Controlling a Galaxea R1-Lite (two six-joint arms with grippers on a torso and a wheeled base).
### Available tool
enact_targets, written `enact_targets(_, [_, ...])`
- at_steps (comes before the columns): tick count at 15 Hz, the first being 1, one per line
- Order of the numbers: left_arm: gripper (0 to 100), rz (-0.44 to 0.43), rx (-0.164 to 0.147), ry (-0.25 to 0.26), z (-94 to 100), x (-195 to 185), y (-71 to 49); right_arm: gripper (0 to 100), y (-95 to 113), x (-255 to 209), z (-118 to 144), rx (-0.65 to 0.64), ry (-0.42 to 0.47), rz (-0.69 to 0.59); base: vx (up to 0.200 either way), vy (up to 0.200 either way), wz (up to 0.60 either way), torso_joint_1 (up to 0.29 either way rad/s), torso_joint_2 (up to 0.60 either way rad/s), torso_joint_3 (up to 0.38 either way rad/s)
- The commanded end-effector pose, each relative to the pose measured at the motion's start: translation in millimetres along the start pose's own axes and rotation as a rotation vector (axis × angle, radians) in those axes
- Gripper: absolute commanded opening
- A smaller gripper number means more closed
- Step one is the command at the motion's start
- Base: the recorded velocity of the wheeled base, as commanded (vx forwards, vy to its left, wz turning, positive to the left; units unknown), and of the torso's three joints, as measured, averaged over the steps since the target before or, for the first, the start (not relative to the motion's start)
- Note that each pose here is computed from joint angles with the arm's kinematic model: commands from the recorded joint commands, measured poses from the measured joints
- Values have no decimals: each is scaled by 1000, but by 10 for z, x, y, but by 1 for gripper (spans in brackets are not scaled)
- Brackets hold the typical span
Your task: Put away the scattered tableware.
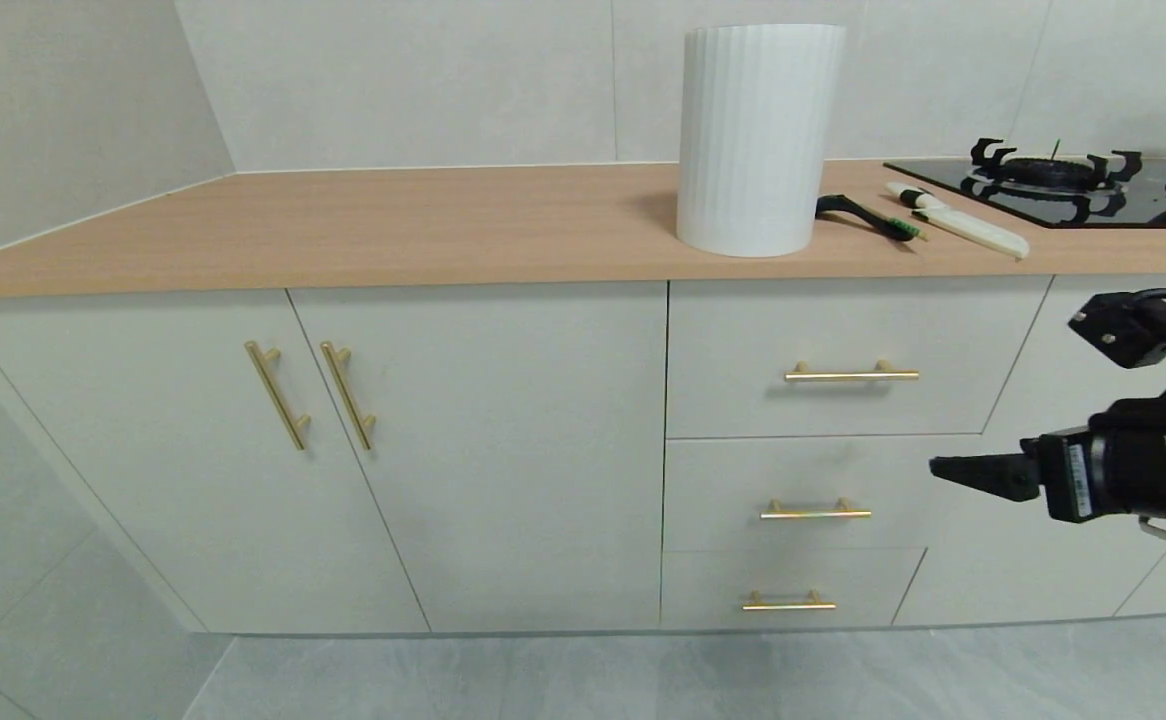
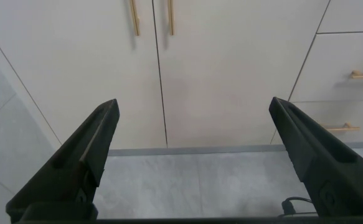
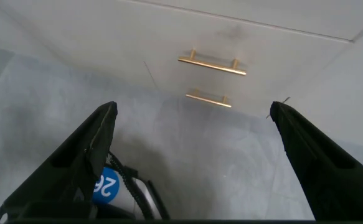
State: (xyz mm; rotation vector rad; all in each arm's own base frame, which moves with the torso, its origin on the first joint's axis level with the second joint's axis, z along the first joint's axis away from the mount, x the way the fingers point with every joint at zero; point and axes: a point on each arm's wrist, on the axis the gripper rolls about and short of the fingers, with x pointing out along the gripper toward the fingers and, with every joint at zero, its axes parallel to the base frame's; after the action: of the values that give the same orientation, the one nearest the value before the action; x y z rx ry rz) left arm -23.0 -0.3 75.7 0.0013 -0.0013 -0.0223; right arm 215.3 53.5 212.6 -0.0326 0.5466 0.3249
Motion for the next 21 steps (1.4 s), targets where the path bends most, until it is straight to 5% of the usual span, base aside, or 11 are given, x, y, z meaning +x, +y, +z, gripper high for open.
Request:
enact_targets(1, [100, 1, 0, 1, 0, 1, 0, 100, -46, 541, -21, 1, 108, 4, 0, 0, 0, 0, 0, 0])
enact_targets(11, [100, -1, 0, 1, 0, 1, 0, 100, -189, 1781, -605, 6, 156, -96, 0, 0, 0, 0, 0, 0])
enact_targets(21, [100, 1, 0, 1, 0, 1, 0, 100, -291, 2490, -968, 55, 84, -235, 0, 0, 0, 0, 0, 0])
